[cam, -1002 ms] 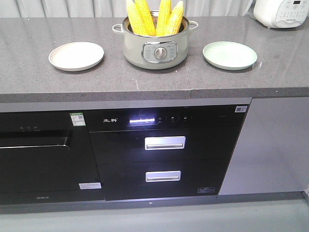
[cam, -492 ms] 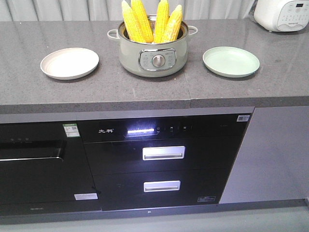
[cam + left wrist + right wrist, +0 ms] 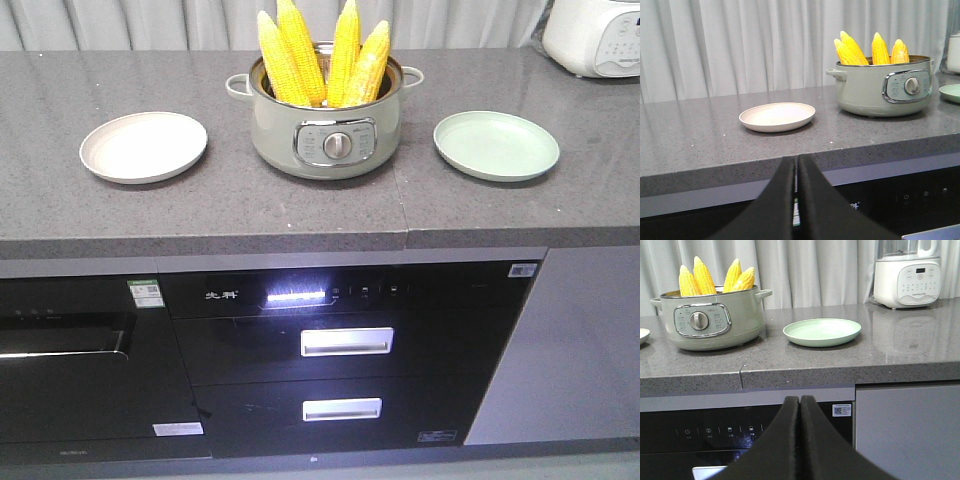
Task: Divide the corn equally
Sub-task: 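Continue driving the base up to the counter edge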
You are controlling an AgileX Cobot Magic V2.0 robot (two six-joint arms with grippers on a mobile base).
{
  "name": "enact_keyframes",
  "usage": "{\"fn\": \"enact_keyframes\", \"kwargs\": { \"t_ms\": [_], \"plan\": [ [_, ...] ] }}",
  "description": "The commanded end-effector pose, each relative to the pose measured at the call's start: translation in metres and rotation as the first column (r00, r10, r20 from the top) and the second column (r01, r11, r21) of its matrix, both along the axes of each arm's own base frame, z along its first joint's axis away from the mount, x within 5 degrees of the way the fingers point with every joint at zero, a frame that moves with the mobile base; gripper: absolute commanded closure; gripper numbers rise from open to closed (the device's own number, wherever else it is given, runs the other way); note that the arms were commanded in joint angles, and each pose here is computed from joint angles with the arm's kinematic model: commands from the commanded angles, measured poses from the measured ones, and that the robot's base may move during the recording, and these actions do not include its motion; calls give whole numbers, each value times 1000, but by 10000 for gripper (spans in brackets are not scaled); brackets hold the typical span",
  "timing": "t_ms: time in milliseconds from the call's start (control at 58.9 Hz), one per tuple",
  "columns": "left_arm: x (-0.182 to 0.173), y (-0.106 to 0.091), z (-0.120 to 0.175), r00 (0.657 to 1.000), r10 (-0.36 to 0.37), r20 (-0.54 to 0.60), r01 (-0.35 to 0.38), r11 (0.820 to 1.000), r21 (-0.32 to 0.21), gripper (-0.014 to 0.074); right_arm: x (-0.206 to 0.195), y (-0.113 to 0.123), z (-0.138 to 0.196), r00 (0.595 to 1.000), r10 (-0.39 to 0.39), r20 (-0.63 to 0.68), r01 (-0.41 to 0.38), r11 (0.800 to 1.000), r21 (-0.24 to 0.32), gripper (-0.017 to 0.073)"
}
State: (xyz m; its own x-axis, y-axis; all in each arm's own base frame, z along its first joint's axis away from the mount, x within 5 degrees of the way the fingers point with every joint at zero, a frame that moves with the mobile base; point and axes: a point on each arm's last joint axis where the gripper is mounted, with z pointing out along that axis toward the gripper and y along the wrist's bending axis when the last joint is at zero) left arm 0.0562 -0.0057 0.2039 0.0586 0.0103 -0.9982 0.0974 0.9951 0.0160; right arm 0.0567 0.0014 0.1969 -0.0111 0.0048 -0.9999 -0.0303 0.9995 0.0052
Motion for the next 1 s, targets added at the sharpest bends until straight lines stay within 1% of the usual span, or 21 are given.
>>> {"fn": "enact_keyframes", "kwargs": {
  "t_ms": [0, 985],
  "plan": [
    [-3, 1, 15, 995, 4, 104, -1, 1000, -29, 599, 0, 0, 1, 998, 3, 62, -2, 1000, -15, 561],
    [-3, 1, 15, 995, 4, 104, -1, 1000, -29, 599, 0, 0, 1, 998, 3, 62, -2, 1000, -15, 561]
  ]
}}
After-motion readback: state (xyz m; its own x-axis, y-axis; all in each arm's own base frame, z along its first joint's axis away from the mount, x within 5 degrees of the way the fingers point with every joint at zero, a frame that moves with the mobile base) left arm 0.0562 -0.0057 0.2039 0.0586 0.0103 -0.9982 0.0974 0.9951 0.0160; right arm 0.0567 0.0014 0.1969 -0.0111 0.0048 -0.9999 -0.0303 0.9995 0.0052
